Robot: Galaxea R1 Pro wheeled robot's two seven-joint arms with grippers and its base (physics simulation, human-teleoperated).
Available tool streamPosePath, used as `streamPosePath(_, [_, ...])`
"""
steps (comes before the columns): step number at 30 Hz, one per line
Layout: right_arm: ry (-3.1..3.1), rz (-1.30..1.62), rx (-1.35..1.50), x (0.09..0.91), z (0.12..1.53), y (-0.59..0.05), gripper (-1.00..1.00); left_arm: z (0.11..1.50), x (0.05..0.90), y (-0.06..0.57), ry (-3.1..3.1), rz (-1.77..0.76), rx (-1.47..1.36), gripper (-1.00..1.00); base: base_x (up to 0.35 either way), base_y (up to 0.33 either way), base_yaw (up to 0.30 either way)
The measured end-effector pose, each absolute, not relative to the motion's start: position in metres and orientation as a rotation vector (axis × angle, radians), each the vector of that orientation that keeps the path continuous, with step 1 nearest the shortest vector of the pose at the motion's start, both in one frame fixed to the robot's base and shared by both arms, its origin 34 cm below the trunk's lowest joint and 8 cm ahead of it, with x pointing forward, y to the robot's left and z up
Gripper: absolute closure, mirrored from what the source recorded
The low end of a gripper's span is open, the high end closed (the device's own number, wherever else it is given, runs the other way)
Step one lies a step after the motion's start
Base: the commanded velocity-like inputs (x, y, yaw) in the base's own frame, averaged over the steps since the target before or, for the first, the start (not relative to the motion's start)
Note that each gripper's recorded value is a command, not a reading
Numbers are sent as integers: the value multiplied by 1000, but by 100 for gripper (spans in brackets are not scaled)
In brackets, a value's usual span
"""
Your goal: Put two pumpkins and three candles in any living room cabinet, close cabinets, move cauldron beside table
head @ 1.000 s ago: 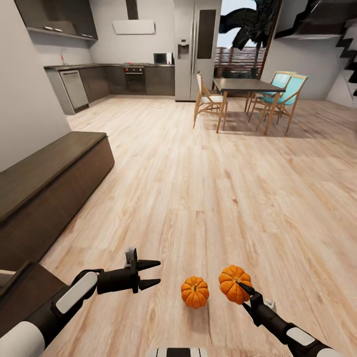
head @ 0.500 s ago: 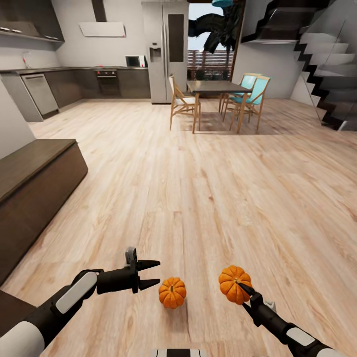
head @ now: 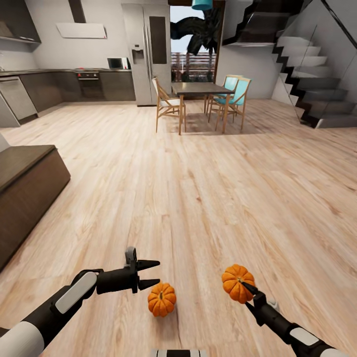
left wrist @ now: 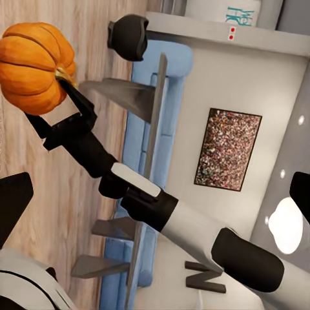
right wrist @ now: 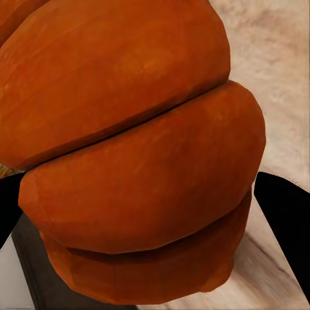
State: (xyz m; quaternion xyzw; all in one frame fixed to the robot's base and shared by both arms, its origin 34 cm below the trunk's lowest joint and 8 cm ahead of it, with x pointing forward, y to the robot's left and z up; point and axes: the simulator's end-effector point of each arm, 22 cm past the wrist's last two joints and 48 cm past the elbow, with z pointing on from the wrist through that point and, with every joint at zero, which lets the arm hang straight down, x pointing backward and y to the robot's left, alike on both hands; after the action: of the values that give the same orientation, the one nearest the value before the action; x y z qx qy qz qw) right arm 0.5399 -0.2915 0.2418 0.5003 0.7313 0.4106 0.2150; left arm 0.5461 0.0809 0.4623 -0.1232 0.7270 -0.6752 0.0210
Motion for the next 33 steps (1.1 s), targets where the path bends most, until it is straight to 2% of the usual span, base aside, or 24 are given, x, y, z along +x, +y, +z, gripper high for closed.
streamPosePath(18, [2023, 1152, 1394, 541, 243, -289, 100, 461, 546, 81, 2256, -2090, -380, -100, 66, -28, -1])
streamPosePath(23, [2040, 1204, 1435, 537, 253, -317, 100, 461, 546, 82, 2257, -2086, -380, -100, 1, -1, 0])
streamPosePath(28, [2031, 1360, 1339, 562, 291, -306, 100, 451, 547, 88, 2274, -2064, -422, -100, 0, 0, 0])
streamPosePath(33, [2048, 1346, 1307, 565, 298, -318, 100, 443, 548, 97, 2295, -2031, -443, -100, 0, 0, 0])
